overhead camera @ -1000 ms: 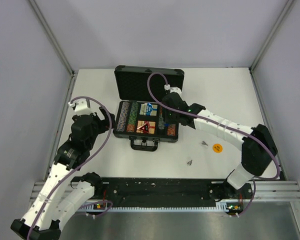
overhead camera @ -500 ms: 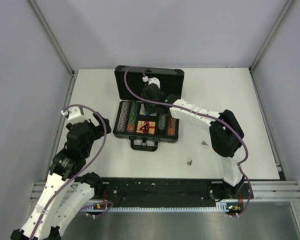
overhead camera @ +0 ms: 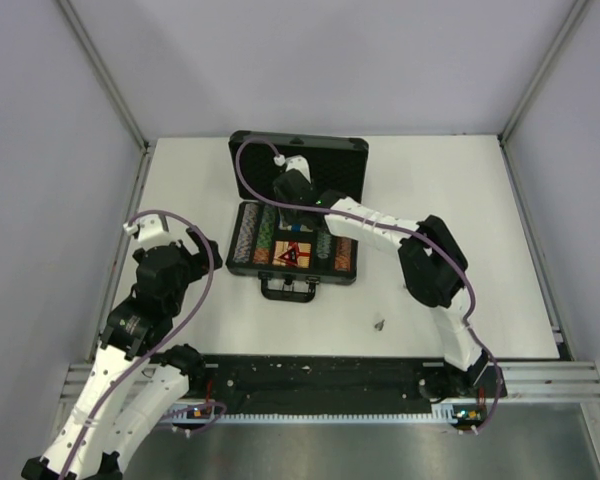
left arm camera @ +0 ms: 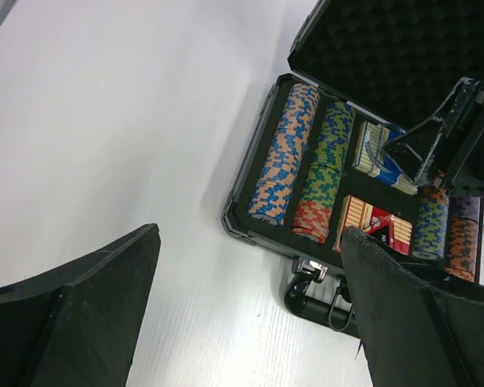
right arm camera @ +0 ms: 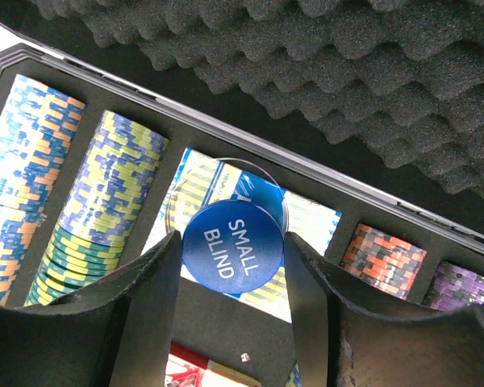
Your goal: Pack up texas hold em set
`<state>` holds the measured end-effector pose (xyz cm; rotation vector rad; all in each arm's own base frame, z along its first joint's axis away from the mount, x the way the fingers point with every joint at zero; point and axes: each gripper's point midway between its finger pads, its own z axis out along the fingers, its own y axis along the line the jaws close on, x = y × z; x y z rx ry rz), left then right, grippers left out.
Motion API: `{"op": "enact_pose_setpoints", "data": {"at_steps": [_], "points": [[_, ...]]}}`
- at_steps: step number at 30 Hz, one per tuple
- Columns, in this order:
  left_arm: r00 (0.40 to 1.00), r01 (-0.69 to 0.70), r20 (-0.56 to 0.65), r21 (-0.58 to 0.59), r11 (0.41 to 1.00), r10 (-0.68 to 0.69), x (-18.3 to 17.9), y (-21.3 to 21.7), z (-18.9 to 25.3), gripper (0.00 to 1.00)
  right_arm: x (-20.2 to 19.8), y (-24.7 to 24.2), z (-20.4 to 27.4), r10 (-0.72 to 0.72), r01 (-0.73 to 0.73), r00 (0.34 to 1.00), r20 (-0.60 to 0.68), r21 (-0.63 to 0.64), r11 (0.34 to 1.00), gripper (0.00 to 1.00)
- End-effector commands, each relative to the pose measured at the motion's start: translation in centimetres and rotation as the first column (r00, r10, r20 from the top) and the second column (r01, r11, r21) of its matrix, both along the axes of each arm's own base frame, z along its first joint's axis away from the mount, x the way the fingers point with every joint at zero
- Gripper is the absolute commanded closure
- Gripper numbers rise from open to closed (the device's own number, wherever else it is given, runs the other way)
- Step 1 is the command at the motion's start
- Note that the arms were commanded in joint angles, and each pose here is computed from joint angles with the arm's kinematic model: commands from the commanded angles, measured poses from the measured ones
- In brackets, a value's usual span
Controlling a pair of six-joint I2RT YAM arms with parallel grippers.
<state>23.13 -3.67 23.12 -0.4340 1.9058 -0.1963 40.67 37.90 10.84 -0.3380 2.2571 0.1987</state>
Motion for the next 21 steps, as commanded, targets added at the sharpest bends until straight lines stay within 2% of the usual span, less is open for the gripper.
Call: {"op": "enact_pose_setpoints", "data": {"at_steps": [1, 5, 9, 14, 21], "points": [[0.999, -0.025, 0.021, 0.000, 1.000, 0.025, 0.3, 0.4, 0.4, 0.01, 1.2, 1.1, 1.8, -0.004, 0.003, 0.997, 0.075, 0.013, 1.000, 0.49], [0.999, -0.023, 0.023, -0.002, 1.000, 0.023, 0.3, 0.3, 0.6, 0.01, 1.3, 1.2, 1.8, -0.007, 0.006, 0.997, 0.081, 0.009, 1.000, 0.46], [1.000, -0.015, 0.023, -0.004, 1.000, 0.015, 0.4, 0.2, 0.6, 0.01, 1.3, 1.3, 2.3, -0.002, 0.002, 0.995, 0.100, 0.006, 1.000, 0.35], [1.000, -0.014, 0.026, -0.004, 1.000, 0.015, 0.4, 0.2, 0.8, 0.01, 1.3, 1.0, 5.7, -0.013, 0.006, 0.989, 0.146, 0.048, 0.999, 0.27], [0.999, 0.001, 0.035, -0.011, 1.000, -0.001, 0.6, -0.2, 1.1, 0.01, -1.1, -1.4, 10.2, -0.018, 0.007, 0.989, 0.146, 0.080, 0.997, 0.24]]}}
